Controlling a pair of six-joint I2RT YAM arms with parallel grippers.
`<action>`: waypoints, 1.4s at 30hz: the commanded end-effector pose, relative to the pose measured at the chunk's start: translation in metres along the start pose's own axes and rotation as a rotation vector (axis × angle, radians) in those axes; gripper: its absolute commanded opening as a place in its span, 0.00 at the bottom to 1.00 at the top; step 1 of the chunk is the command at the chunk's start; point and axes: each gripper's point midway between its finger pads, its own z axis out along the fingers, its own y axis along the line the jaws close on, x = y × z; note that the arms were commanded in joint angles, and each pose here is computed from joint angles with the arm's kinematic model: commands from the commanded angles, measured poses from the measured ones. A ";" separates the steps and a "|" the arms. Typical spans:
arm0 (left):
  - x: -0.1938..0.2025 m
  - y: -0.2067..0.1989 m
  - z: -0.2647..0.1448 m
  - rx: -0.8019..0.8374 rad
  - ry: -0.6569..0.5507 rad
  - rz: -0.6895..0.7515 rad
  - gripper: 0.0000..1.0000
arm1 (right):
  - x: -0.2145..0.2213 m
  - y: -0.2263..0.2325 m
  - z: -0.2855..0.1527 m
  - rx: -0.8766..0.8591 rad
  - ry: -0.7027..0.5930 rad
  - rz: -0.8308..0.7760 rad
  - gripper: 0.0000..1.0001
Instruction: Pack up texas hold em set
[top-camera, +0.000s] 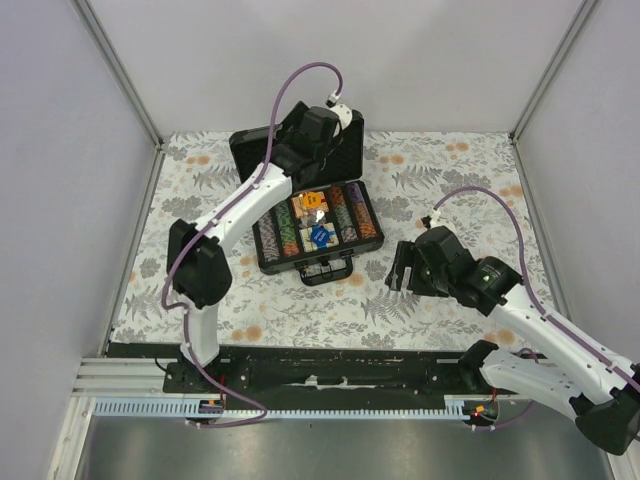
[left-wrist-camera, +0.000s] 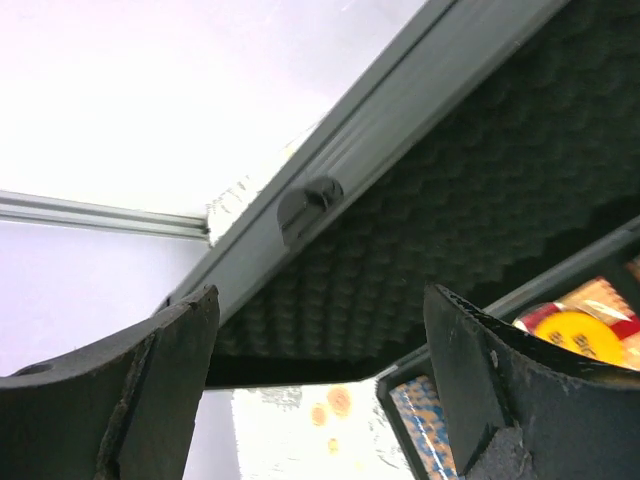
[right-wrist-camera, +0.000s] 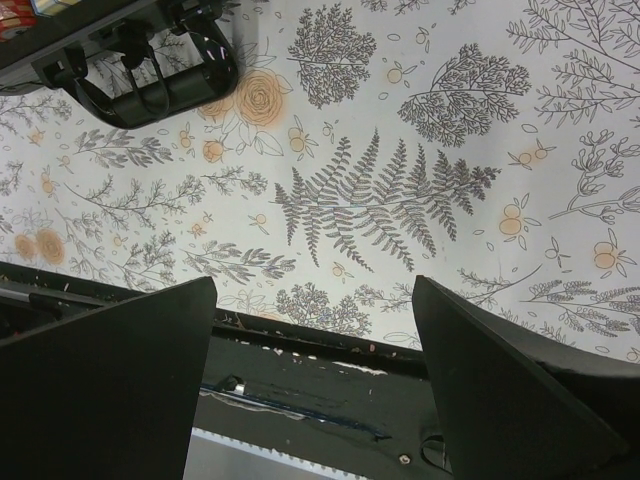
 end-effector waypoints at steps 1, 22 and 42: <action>-0.002 0.032 0.018 -0.122 0.067 0.131 0.89 | -0.018 0.005 -0.005 0.006 -0.048 -0.002 0.87; 0.017 -0.004 0.024 0.032 0.103 0.062 0.48 | -0.016 0.007 0.000 0.013 -0.037 0.007 0.87; 0.102 -0.136 -0.044 0.320 0.273 -0.315 0.44 | -0.021 0.012 0.000 -0.020 -0.061 0.026 0.87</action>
